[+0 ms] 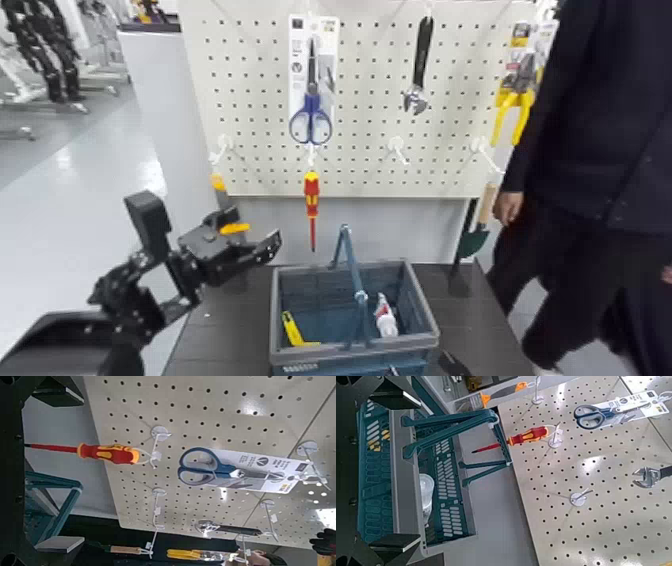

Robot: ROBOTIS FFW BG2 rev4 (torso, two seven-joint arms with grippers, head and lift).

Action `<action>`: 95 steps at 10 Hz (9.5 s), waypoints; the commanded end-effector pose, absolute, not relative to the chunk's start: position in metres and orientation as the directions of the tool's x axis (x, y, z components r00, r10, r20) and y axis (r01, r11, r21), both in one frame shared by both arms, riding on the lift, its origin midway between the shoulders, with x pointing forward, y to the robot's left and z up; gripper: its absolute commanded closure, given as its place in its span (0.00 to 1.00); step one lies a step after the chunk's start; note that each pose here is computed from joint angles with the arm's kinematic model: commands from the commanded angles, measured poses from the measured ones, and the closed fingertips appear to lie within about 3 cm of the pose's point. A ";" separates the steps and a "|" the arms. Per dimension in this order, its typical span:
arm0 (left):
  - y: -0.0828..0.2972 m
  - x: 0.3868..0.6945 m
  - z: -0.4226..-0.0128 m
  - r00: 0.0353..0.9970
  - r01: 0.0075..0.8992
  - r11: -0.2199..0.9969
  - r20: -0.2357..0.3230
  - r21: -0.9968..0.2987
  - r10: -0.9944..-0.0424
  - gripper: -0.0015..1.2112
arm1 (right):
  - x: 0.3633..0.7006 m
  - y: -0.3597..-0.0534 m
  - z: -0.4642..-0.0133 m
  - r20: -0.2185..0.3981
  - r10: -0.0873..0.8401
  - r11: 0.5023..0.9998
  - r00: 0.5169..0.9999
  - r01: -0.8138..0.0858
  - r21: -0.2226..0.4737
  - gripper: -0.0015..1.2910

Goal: Put the blue scissors into the crate.

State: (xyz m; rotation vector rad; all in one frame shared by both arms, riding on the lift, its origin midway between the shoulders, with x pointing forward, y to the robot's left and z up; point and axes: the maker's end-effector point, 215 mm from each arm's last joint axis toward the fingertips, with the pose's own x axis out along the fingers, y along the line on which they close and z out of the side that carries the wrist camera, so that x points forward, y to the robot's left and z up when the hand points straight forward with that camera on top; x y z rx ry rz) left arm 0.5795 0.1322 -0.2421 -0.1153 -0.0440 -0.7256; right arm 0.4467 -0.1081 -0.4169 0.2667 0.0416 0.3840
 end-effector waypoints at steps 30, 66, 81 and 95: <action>0.065 0.691 -0.048 0.477 0.836 0.509 0.184 0.206 -0.859 0.97 | 0.452 -0.090 -0.407 0.042 0.427 0.865 0.903 -0.421 0.274 0.10; 0.077 0.574 -0.274 0.493 0.839 0.467 0.025 -0.281 -0.870 0.97 | 0.451 -0.095 -0.414 0.024 0.419 0.868 0.908 -0.408 0.283 0.11; 0.084 0.569 -0.370 0.501 0.786 0.506 -0.113 -0.356 -0.858 0.00 | 0.451 -0.092 -0.414 0.028 0.426 0.863 0.904 -0.415 0.287 0.11; 0.162 0.506 -0.362 0.902 0.423 0.891 -0.020 -0.167 -0.432 0.07 | 0.448 -0.105 -0.415 0.028 0.396 0.876 0.918 -0.387 0.288 0.10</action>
